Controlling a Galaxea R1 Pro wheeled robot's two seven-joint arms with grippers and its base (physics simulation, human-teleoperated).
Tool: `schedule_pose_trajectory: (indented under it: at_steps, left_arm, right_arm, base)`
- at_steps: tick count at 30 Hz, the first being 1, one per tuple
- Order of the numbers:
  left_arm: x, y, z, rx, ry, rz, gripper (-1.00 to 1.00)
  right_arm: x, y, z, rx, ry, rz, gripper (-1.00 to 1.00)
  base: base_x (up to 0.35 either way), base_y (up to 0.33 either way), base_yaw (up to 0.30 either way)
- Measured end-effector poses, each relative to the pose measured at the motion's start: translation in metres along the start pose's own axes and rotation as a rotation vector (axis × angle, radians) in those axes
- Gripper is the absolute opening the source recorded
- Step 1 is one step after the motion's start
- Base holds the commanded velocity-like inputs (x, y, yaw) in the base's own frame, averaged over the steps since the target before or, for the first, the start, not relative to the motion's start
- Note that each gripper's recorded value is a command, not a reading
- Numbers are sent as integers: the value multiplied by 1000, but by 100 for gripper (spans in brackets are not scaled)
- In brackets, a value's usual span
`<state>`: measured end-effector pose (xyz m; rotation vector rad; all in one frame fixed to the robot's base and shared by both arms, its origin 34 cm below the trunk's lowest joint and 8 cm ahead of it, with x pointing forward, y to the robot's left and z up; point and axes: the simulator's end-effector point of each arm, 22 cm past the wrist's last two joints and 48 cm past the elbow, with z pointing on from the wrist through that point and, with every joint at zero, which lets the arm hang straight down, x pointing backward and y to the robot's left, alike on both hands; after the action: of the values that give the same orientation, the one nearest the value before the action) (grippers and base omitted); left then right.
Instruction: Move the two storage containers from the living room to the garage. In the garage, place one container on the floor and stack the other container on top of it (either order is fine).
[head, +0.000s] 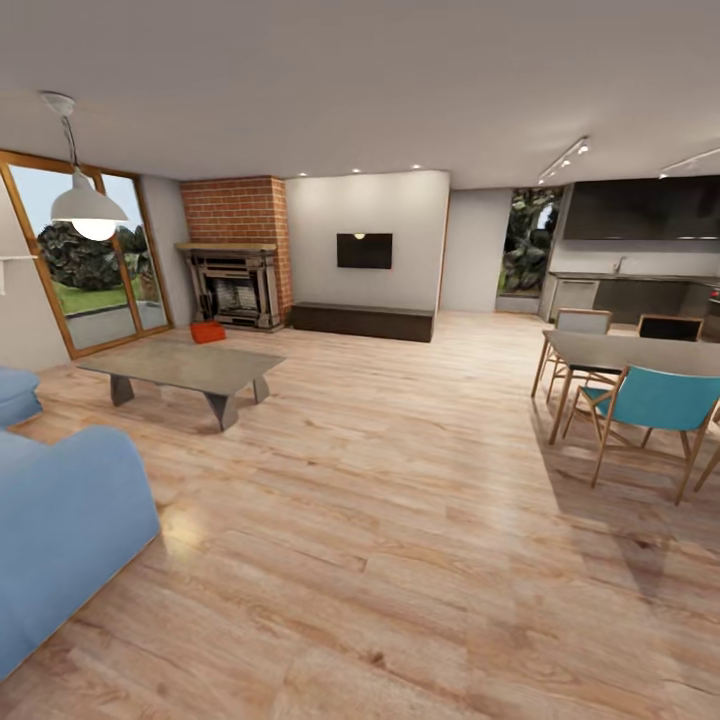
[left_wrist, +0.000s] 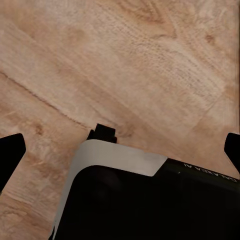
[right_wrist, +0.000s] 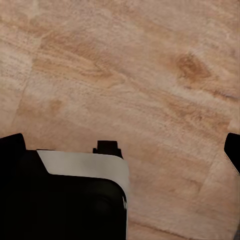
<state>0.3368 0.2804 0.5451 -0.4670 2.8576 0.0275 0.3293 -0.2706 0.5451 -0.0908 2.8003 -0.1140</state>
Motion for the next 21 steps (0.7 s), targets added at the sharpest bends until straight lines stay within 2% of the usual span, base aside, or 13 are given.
schedule_pose_trajectory:
  at_steps: [21]
  left_arm:
    - [0, 0, 0, 0, -1, 0, 100]
  right_arm:
    - [1, 0, 0, 0, 3, -2, 100]
  base:
    - [321, 0, 0]
